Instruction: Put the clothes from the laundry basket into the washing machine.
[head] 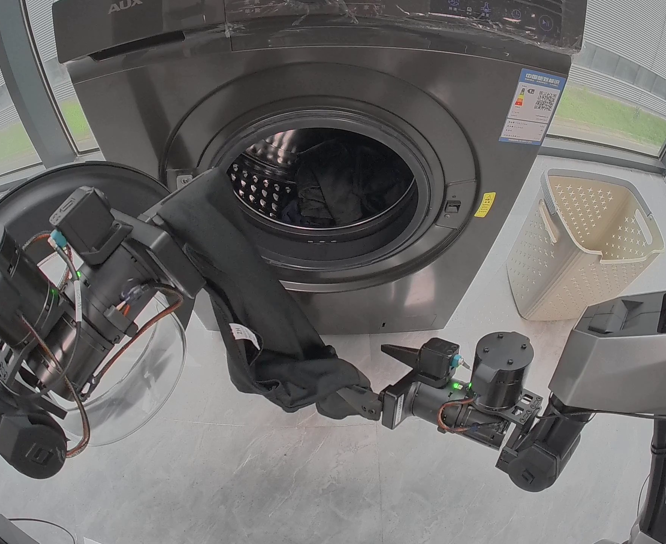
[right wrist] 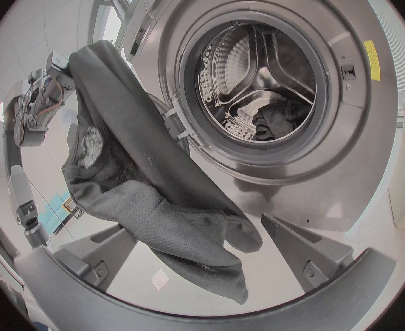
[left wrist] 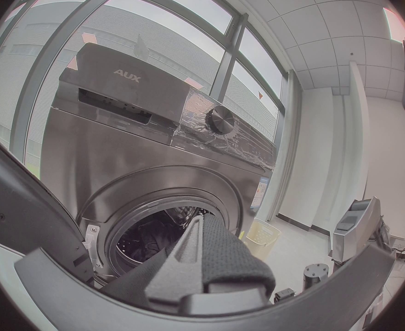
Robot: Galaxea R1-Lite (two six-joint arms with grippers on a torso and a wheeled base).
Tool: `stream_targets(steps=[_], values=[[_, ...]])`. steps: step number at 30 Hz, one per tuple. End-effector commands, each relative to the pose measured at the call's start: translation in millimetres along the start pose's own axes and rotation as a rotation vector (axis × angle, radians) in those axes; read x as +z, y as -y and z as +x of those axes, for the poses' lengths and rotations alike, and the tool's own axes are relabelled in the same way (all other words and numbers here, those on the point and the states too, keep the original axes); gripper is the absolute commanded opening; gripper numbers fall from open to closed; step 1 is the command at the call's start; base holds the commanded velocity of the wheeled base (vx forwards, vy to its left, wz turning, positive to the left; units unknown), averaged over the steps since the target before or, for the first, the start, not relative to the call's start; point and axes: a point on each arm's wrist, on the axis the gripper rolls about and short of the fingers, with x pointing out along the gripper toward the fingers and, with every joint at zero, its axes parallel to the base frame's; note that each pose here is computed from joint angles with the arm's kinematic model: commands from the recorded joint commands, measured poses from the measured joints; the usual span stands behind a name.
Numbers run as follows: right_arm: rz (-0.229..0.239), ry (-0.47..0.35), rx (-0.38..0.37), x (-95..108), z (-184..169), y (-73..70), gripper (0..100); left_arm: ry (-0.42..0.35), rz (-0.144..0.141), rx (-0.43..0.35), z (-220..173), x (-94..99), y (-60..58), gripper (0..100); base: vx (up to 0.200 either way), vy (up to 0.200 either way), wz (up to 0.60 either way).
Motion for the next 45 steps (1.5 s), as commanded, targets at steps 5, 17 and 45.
stream_targets(steps=[5, 17, 45], values=[[0.016, -0.11, -0.006, -23, -20, -1.4, 100, 0.012, -0.001, 0.039, 9, -1.9, -2.2, 0, 0.0, 0.0, 0.0], [-0.006, -0.099, 0.067, -19, -19, -15.1, 100, -0.006, -0.009, 0.041, 10, -7.5, -2.5, 0, 0.0, 0.0, 0.0], [0.049, 0.067, 0.3, 13, 51, -93.2, 100, -0.018, -0.011, 0.056, 14, -14.1, -3.9, 0, 0.0, 0.0, 0.0]])
